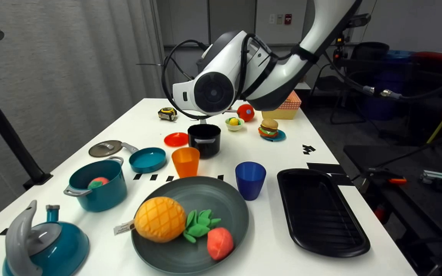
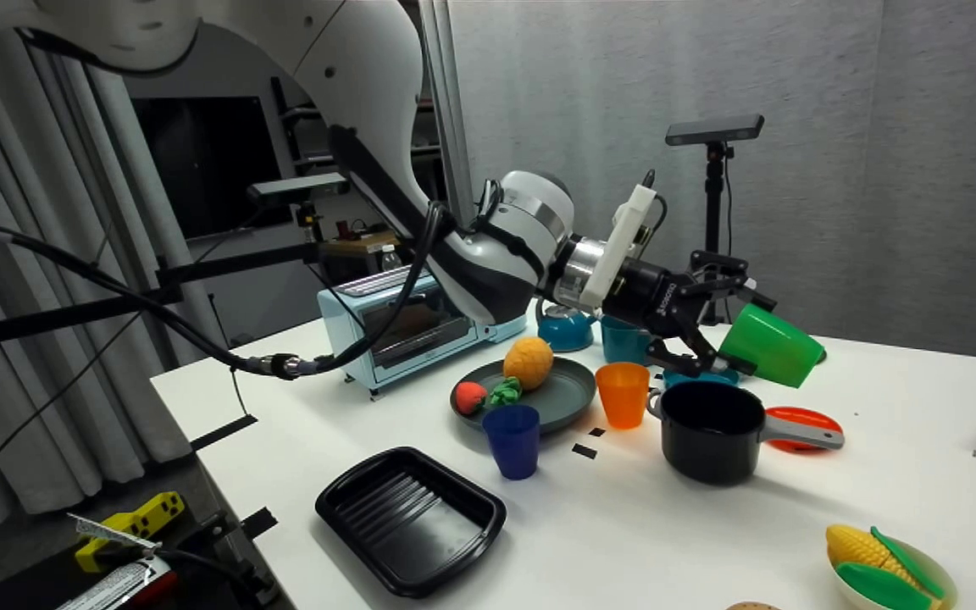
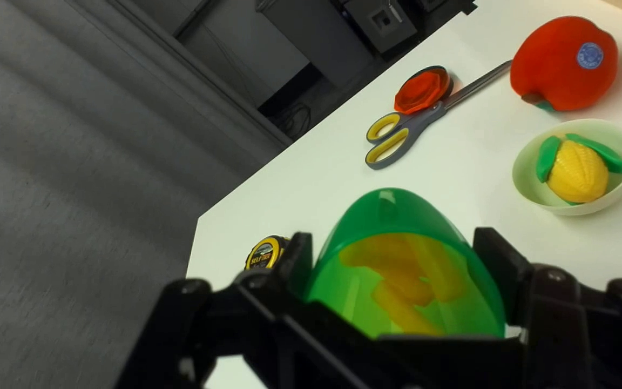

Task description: Pick the green cup and pour the potato fries into the black pot

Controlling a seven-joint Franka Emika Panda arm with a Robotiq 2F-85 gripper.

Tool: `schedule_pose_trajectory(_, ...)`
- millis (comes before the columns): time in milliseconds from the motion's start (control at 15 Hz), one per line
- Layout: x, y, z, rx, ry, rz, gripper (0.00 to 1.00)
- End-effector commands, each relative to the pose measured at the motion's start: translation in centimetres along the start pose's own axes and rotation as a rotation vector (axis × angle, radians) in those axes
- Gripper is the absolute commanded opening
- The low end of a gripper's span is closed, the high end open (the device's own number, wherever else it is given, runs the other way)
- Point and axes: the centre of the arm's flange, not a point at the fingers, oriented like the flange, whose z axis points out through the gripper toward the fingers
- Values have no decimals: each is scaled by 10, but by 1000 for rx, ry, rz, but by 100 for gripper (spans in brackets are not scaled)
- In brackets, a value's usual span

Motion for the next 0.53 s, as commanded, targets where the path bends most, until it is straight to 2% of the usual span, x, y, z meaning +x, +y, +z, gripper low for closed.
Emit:
schedule_pose_trajectory(0,-8,-9,-7,-43,-43,-31,52)
schedule_pose_trajectory(467,-14,-22,-10,-113,-107,-79,52)
